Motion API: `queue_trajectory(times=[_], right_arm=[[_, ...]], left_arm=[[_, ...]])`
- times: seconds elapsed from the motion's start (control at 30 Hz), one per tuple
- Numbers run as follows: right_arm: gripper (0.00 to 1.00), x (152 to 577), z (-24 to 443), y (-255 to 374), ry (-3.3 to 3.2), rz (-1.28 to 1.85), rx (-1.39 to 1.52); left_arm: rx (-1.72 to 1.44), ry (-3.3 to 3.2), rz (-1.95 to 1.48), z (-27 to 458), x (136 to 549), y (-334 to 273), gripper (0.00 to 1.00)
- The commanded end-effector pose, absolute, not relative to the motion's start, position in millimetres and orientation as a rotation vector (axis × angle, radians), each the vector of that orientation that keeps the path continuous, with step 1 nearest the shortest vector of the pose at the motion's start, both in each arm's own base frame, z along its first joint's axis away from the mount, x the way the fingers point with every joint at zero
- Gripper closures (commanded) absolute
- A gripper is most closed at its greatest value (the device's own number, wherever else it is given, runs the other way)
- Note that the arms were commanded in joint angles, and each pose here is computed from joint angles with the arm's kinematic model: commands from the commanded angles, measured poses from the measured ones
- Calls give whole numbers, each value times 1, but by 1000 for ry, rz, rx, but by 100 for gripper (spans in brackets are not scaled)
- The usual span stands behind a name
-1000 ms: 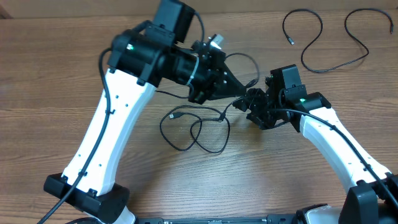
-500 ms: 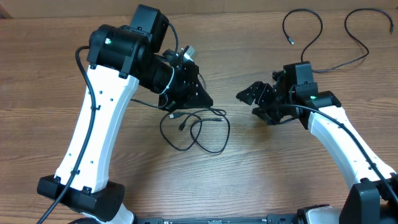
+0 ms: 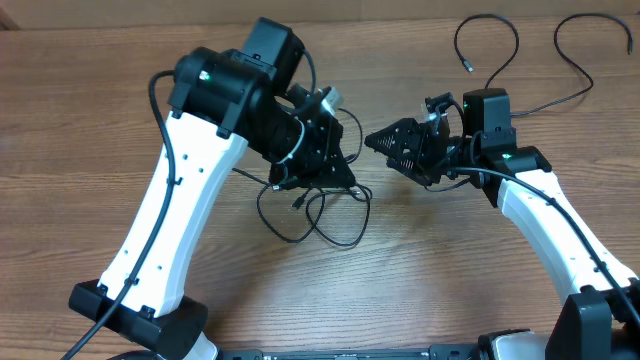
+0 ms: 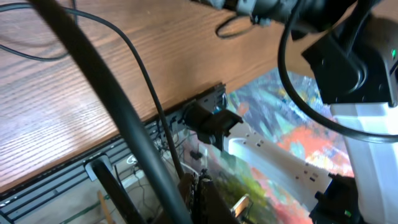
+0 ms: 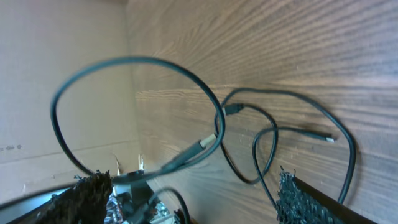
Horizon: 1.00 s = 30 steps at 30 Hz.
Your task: Untangle cables
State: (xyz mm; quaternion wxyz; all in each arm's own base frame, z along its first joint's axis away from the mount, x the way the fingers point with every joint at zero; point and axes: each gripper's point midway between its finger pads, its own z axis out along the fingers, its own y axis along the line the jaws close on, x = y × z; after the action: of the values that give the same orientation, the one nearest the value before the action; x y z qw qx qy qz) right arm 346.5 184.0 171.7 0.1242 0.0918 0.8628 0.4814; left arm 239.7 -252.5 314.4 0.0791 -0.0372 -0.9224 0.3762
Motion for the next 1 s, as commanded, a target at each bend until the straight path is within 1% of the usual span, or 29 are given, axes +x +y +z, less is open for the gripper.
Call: queue_trajectory(times=[0.0,0.13,0.3,0.47,0.57,0.7,0.87,0.97], right_arm=[[13,351,173,183,2491,1381,228],[14,352,164,179,2523,1309,269],[15,351,142,163,2600,1136,379],[19,347,115,131,2678,844,526],[20,342,102,112,2713,678,603],[24,333,89,83,2734,448,737],[24,320,80,49,2719,172,891],[24,316,79,43,2719,128,919]], left_arm=[[-236,-2754,1174,329,220,-261,96],[-271,-2735,1175,330,213,-267,96],[-293,-2684,1220,336,206,-274,96],[-292,-2697,1207,334,207,-273,96],[-285,-2749,1152,328,212,-268,96],[-282,-2768,1132,325,213,-266,96],[-264,-2842,1047,317,221,-258,96],[-187,-2901,960,309,228,-251,96]])
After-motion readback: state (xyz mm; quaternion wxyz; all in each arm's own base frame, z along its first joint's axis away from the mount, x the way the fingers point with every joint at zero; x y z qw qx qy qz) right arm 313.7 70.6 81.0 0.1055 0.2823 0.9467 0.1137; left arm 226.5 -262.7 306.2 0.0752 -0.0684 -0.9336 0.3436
